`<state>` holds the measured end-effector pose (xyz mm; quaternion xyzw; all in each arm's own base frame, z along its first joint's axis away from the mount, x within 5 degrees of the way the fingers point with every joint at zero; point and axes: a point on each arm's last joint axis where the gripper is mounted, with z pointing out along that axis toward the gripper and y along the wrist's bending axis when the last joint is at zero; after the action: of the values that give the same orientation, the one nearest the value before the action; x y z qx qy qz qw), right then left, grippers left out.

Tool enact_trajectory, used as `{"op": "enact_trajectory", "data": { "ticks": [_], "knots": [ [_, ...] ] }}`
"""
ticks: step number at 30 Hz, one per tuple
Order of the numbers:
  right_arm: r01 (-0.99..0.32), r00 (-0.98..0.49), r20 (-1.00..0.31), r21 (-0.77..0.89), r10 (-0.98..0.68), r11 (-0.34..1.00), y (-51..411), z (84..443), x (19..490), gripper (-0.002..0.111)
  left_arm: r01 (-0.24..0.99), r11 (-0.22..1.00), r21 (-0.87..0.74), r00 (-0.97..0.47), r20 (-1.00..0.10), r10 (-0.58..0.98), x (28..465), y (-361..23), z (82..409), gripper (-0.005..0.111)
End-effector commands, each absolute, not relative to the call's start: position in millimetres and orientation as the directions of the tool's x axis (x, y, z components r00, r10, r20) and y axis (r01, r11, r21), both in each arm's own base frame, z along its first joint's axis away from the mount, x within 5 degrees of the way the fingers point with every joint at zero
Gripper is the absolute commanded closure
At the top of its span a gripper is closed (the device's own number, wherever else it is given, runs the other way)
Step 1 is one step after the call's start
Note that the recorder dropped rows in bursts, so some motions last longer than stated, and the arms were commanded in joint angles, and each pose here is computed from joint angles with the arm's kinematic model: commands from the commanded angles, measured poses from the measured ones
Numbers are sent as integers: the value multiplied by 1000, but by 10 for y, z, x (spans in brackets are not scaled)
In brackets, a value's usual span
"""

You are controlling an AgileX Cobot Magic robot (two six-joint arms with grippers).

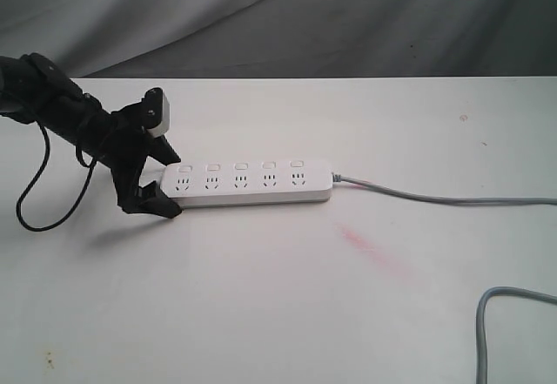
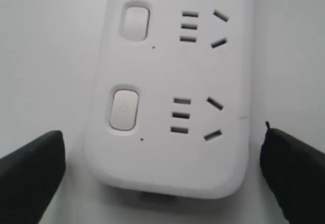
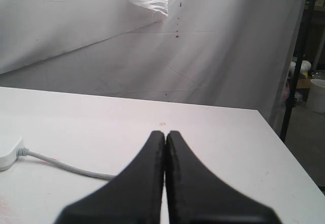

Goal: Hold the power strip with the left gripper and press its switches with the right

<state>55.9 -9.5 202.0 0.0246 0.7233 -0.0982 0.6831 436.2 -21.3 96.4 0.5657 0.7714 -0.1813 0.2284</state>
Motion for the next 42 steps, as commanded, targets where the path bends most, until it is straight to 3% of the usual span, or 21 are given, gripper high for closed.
{"op": "enact_trajectory", "data": {
  "ticks": [1, 5, 9, 13, 15, 20, 22, 24, 26, 27, 29, 34, 42],
  "knots": [
    [178, -68, -992, -113, -102, 977, -100, 2008, 555, 108, 927, 371, -54, -334, -569, 752, 4356, -219, 1222, 2],
    [178, -68, -992, -113, -102, 977, -100, 2008, 555, 108, 876, 471, -109, -441, -580, 685, 4298, -190, 1602, 2],
    [178, -68, -992, -113, -102, 977, -100, 2008, 555, 108, 770, 590, -243, -607, -564, 560, 4115, -218, 2151, 2],
    [178, -68, -992, -113, -102, 977, -100, 2008, 555, 108, 670, 692, -269, -683, -588, 433, 3927, -236, 2722, 2],
    [178, -68, -992, -113, -102, 977, -100, 2008, 555, 108, 620, 730, -287, -709, -604, 364, 3784, -251, 3024, 2],
    [178, -68, -992, -113, -102, 977, -100, 2008, 555, 108, 658, 718, -228, -639, -674, 371, 3386, -297, 3604, 5],
    [178, -68, -992, -113, -102, 977, -100, 2008, 555, 108, 648, 731, -215, -624, -699, 349, 3240, -309, 3794, 13],
    [178, -68, -992, -113, -102, 977, -100, 2008, 555, 108, 647, 738, -195, -603, -723, 337, 3103, -321, 3953, 30],
    [178, -68, -992, -113, -102, 977, -100, 2008, 555, 108, 654, 738, -167, -573, -746, 340, 2992, -329, 4074, 54],
    [178, -68, -992, -113, -102, 977, -100, 2008, 555, 108, 643, 748, -163, -565, -761, 320, 2885, -338, 4181, 79],
    [178, -68, -993, -111, -100, 978, -100, 2008, 555, 108, 626, 760, -176, -559, -780, 280, 2726, -357, 4326, 106],
    [178, -68, -993, -111, -100, 978, -100, 2008, 555, 108, 639, 759, -123, -501, -815, 290, 2509, -374, 4502, 105],
    [178, -68, -993, -111, -100, 978, -100, 2008, 555, 108, 588, 808, 32, -517, -754, 405, 2450, -231, 4467, 105]
  ]
}}
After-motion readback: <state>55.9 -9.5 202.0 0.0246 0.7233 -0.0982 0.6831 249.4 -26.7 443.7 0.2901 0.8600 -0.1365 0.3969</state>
